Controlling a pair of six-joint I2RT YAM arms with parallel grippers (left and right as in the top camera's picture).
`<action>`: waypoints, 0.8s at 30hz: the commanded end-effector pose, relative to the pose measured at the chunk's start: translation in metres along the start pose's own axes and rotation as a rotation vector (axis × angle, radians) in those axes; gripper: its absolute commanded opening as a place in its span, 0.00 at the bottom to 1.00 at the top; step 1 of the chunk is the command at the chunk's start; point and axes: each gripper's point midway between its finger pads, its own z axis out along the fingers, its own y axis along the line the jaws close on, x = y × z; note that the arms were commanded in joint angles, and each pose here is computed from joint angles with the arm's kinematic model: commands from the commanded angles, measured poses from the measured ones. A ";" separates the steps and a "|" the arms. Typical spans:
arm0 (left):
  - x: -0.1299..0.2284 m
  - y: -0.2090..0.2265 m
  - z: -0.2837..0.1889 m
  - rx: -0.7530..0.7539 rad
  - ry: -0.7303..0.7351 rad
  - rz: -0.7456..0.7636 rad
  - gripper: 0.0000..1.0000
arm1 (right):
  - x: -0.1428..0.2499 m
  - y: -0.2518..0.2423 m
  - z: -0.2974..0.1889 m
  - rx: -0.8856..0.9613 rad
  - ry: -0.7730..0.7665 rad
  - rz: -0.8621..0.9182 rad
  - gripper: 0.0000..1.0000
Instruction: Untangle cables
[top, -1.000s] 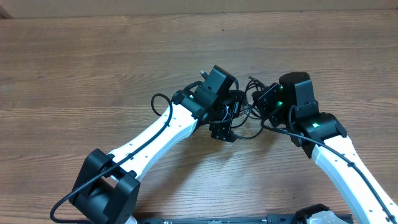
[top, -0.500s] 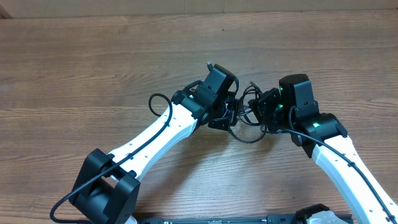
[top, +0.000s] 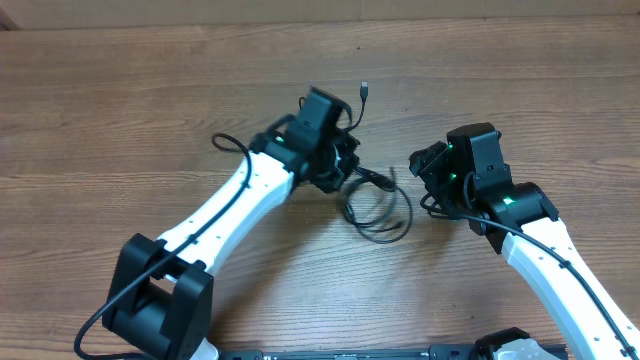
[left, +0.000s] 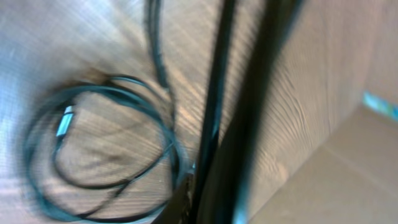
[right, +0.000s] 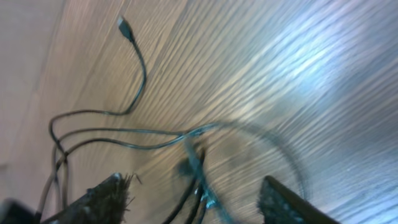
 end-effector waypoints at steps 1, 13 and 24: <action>0.014 -0.026 -0.032 0.138 0.074 0.335 0.04 | -0.017 0.004 -0.009 0.005 -0.079 -0.067 0.75; -0.017 -0.050 -0.083 0.248 -0.096 0.057 0.04 | 0.062 -0.001 -0.007 -0.135 0.310 -0.409 1.00; -0.014 -0.050 -0.084 0.253 -0.068 -0.074 0.04 | 0.093 0.022 0.005 -0.284 0.306 -0.619 1.00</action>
